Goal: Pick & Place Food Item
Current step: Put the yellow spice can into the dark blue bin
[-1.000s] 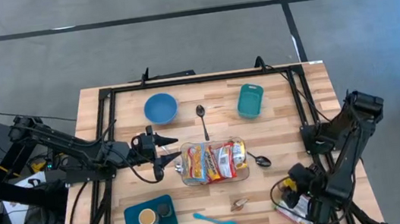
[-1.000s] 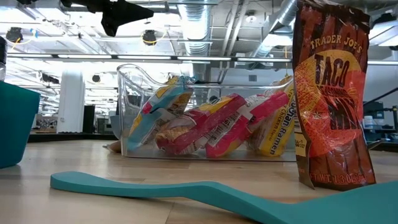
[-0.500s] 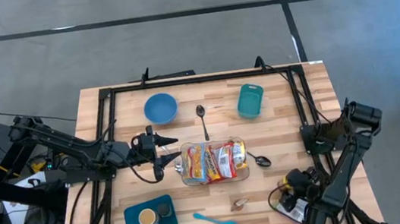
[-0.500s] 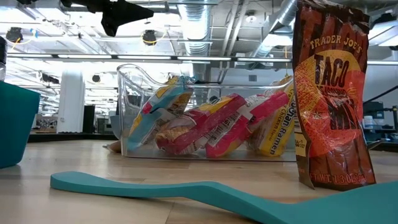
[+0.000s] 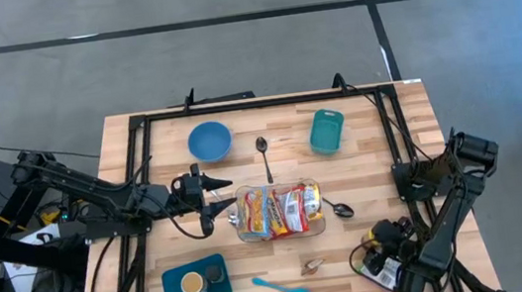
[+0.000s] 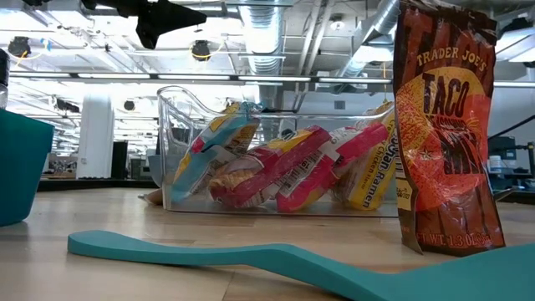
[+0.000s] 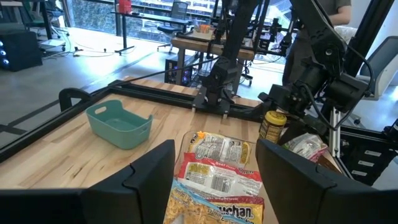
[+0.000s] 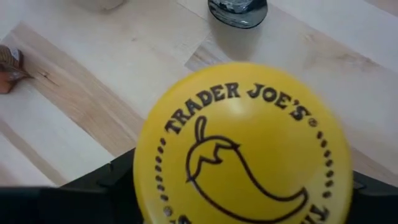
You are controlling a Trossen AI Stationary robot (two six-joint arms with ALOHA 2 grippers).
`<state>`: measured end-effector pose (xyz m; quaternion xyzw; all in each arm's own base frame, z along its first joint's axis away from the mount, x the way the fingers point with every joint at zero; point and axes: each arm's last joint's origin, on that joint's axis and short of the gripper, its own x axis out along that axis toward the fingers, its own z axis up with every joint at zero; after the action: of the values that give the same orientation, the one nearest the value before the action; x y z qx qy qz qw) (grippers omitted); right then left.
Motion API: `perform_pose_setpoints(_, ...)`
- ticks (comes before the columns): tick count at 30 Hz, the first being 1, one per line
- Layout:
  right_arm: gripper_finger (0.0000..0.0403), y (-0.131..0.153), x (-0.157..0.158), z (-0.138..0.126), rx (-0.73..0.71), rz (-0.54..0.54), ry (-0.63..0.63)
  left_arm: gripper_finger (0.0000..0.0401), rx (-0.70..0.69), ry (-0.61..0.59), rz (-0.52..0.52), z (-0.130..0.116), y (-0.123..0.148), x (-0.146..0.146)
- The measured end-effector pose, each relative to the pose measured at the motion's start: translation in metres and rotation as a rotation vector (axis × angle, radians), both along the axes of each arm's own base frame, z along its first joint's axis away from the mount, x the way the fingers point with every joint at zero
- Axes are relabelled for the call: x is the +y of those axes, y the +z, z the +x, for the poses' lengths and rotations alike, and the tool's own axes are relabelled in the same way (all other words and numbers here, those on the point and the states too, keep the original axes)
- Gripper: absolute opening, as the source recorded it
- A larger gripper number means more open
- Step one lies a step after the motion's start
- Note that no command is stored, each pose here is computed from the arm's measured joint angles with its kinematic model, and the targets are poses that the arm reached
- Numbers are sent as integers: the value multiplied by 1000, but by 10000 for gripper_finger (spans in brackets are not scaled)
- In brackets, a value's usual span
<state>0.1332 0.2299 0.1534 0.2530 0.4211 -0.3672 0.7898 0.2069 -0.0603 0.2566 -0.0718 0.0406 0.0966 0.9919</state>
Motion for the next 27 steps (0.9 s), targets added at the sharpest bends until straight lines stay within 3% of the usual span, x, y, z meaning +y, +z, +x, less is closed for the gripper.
perform_pose_setpoints(27, 269, 1, -16, 25, -12, -91, 22, 218, 0, 0, 0, 0, 0, 0)
